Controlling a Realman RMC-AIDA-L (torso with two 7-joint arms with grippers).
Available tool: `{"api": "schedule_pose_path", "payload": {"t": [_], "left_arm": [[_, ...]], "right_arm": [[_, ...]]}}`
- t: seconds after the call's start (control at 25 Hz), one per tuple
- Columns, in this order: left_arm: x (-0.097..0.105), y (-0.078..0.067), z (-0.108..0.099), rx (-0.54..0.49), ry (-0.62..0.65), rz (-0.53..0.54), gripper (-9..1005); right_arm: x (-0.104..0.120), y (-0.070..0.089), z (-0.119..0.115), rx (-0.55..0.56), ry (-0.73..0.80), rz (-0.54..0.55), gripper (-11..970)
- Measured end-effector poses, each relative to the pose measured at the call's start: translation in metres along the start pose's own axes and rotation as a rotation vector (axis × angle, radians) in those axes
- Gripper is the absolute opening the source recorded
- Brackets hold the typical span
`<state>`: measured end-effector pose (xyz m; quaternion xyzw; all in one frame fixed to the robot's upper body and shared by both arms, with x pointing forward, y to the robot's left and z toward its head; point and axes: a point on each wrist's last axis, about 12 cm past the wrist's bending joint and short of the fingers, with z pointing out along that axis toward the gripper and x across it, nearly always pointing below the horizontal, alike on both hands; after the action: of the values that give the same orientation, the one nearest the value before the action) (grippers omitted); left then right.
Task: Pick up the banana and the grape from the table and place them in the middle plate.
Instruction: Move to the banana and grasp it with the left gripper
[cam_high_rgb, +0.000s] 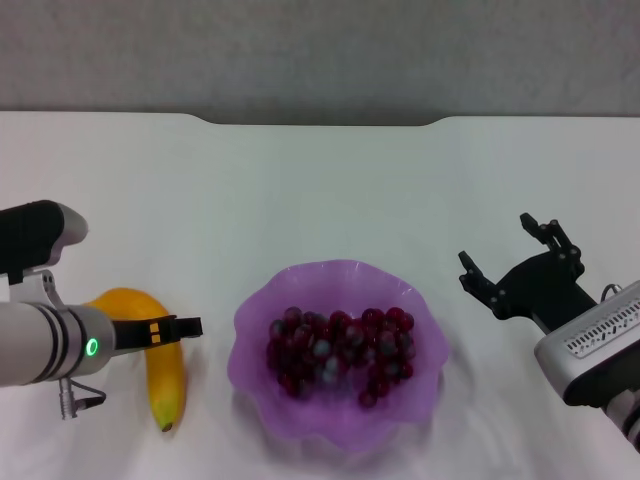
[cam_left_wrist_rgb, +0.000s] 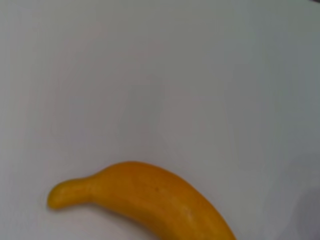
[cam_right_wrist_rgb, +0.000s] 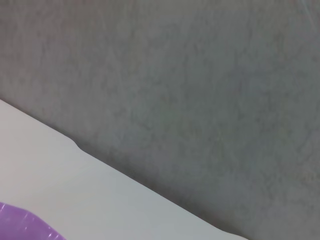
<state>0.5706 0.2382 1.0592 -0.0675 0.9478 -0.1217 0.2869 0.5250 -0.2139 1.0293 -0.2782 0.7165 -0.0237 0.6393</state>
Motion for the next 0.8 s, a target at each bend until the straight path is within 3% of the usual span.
{"api": "schedule_pose_path", "payload": {"t": [0.8], "left_arm": [[0.0007,0.0023,0.0110,-0.024,0.029,0.013,853]], "right_arm": [[-0.0016,0.0004,0.0002,-0.001,-0.009,-0.004,883]]}}
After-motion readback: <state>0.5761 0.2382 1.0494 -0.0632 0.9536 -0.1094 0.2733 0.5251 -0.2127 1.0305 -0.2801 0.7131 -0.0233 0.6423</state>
